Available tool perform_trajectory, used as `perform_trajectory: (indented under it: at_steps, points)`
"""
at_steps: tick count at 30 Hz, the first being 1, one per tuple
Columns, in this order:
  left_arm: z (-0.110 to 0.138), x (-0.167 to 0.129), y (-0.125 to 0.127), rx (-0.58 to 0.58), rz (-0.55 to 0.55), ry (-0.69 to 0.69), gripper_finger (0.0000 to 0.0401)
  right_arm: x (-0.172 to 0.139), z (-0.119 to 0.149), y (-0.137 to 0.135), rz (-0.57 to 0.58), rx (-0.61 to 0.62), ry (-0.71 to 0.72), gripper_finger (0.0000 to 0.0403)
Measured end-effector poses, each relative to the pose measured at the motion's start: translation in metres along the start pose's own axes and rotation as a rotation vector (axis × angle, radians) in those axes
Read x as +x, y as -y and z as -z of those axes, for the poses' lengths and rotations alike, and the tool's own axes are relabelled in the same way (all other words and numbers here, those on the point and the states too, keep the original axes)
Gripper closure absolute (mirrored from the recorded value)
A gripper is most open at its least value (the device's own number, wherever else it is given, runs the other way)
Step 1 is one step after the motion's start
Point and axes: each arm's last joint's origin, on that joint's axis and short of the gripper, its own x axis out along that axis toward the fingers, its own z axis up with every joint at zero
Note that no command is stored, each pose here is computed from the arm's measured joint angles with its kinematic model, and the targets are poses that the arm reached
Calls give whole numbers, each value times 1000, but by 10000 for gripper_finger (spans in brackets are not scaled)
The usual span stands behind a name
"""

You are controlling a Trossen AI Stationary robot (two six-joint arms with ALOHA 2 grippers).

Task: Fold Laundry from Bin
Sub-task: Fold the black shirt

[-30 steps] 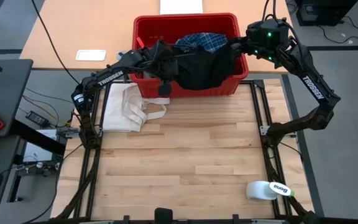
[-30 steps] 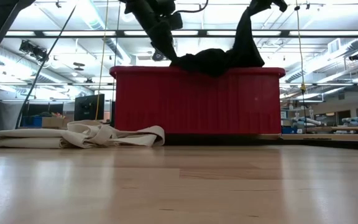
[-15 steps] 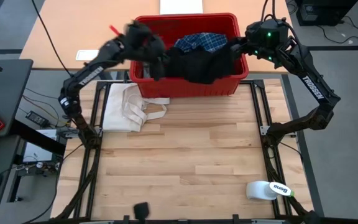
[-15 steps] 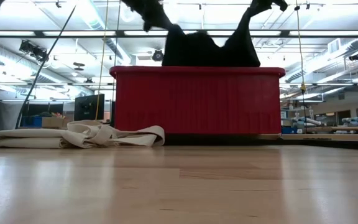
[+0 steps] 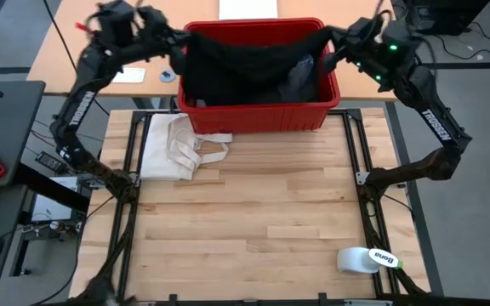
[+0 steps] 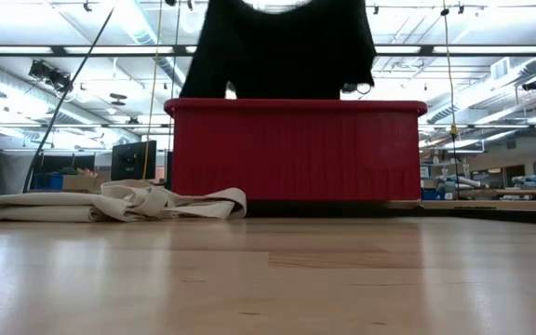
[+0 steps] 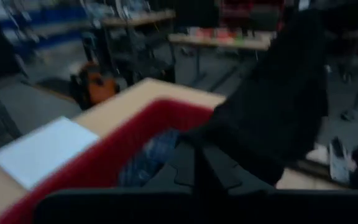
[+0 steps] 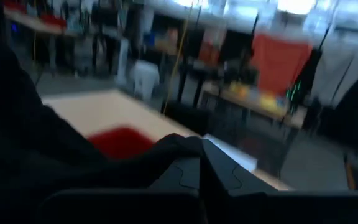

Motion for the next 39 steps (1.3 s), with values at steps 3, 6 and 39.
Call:
perform_trajectory:
  at_steps: [3, 6, 39]
  points:
    - [-16, -19, 1, 9, -24, 128, 391, -13, -8, 4, 9, -15, 54, 395]
    - [-31, -37, 4, 29, -34, 250, 390, -24, -12, 7, -22, -11, 86, 395]
    - [-68, -123, 45, -254, 757, 389, 393, -131, -52, 19, -697, 548, 415, 395]
